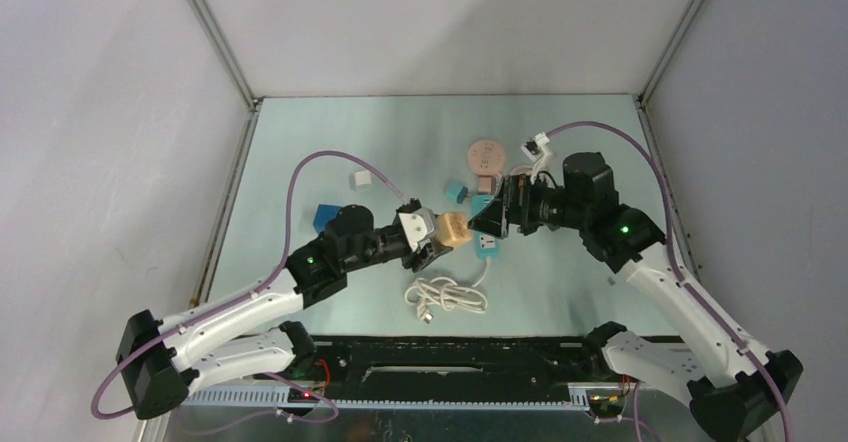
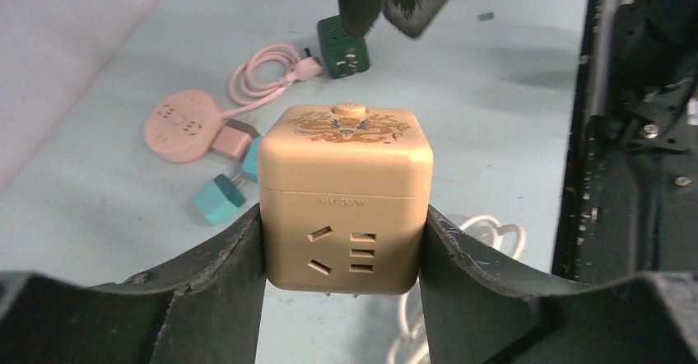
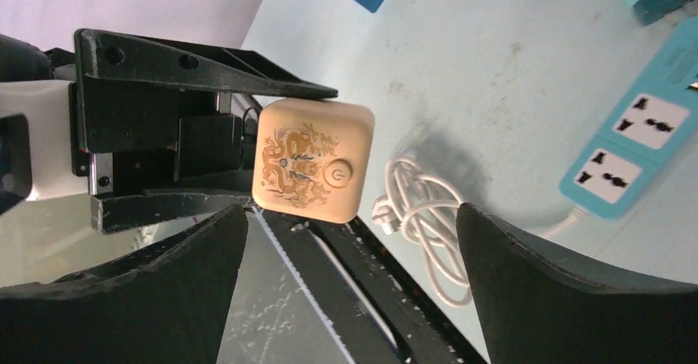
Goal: Insert the plug
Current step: Adjust the plug.
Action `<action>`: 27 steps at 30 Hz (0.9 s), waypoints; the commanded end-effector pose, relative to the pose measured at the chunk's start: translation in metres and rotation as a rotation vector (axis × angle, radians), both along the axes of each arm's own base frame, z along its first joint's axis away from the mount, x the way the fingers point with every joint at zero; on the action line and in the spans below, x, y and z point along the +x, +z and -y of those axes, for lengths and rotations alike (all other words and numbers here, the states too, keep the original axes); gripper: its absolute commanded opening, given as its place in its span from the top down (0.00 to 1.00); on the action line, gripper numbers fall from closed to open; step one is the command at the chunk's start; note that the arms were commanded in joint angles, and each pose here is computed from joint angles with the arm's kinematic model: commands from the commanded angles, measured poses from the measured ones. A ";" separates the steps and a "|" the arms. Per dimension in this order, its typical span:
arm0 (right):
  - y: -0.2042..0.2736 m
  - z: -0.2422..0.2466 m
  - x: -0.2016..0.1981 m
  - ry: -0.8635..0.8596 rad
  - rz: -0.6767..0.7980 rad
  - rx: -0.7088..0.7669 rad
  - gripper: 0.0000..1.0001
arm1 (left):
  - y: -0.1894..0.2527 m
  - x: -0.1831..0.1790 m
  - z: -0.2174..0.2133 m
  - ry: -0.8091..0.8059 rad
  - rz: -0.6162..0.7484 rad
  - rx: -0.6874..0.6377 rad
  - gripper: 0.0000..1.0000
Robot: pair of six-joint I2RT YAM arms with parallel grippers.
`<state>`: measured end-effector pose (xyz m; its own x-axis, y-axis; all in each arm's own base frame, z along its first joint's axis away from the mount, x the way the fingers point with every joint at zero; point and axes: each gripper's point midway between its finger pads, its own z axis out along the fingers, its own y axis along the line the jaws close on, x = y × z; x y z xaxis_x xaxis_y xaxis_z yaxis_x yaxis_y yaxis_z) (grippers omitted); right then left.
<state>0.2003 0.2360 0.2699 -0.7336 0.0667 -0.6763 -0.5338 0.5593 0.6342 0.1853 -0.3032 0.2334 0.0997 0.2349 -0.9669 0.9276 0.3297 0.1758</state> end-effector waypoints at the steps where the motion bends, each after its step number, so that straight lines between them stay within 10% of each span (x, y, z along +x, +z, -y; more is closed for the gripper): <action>1: 0.016 -0.023 0.004 0.010 -0.048 0.073 0.00 | 0.021 0.018 -0.004 0.070 0.146 0.002 1.00; 13: -0.005 -0.071 0.013 0.090 -0.135 0.047 0.04 | 0.013 0.014 -0.004 0.057 0.137 0.032 1.00; 27: -0.023 -0.079 0.009 0.132 -0.207 0.008 0.43 | 0.005 0.023 -0.007 0.106 0.142 0.065 1.00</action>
